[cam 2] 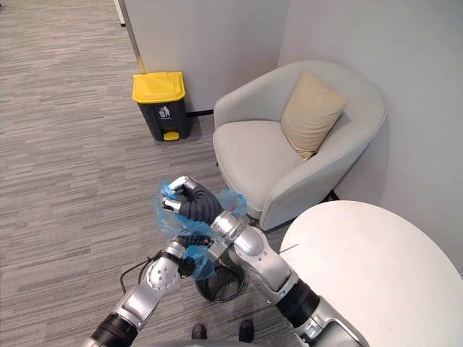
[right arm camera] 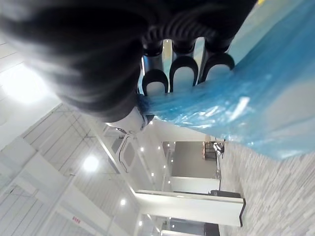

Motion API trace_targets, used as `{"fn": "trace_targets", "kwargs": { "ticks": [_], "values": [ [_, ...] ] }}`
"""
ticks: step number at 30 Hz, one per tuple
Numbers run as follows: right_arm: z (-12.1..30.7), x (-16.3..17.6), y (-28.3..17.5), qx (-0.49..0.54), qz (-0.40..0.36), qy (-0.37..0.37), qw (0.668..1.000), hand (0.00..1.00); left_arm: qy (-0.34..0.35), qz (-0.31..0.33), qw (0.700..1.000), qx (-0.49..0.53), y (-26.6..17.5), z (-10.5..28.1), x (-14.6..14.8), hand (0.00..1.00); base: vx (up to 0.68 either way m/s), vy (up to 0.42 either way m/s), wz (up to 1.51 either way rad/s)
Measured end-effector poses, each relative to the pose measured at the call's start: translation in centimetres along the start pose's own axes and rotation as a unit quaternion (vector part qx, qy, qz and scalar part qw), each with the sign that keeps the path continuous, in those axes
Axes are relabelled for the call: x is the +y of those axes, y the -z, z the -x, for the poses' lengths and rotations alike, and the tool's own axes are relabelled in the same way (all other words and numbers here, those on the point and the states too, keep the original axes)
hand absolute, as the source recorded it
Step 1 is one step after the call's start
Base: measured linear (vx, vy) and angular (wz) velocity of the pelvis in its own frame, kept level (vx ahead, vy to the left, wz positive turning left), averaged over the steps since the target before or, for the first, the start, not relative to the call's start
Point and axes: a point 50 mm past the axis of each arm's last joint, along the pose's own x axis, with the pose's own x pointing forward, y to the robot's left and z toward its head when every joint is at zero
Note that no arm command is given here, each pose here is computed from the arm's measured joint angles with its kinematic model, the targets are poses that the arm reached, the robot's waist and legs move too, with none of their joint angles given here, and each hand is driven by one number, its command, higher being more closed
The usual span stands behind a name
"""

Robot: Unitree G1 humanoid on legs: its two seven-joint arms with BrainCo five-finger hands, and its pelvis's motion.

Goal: Gather rubbish on tea table into small bin, then transfer packed bag to large trash can.

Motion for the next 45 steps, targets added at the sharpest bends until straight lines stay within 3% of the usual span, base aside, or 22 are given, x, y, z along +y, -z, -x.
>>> {"fn": "trace_targets", "kwargs": {
  "ticks": [17, 18, 30, 37, 45],
  "values": [
    [-0.5, 0.7, -0.1, -0.003, -0.016, -0.006, 1.000, 1.00, -0.008, 0.043, 0.999, 0.031, 1.0, -0.3, -0.2, 1.00, 0.00, 0.000, 0.00],
    [-0.5, 0.6, 0.0, -0.002, -0.016, -0.005, 1.000, 0.00, -0.008, 0.044, 0.998, 0.034, 1.1, -0.2, -0.2, 1.00, 0.00, 0.000, 0.00],
    [0.7, 0.0, 0.3, -0.008, 0.043, 0.032, 0.999, 0.00, -0.033, 0.086, 0.990, 0.110, 4.1, 1.8, 0.3, 1.00, 0.00, 0.000, -0.01],
    [1.6, -0.9, -0.6, -0.009, 0.166, 0.030, 0.986, 0.00, -0.065, 0.087, 0.986, 0.128, 4.9, 2.1, 1.7, 1.00, 0.00, 0.000, 0.00],
    [4.9, -3.5, 0.3, 0.064, 0.338, 0.056, 0.937, 0.00, -0.092, 0.085, 0.982, 0.140, 5.6, 2.5, 3.0, 1.00, 0.00, 0.000, 0.00]
  ]
}}
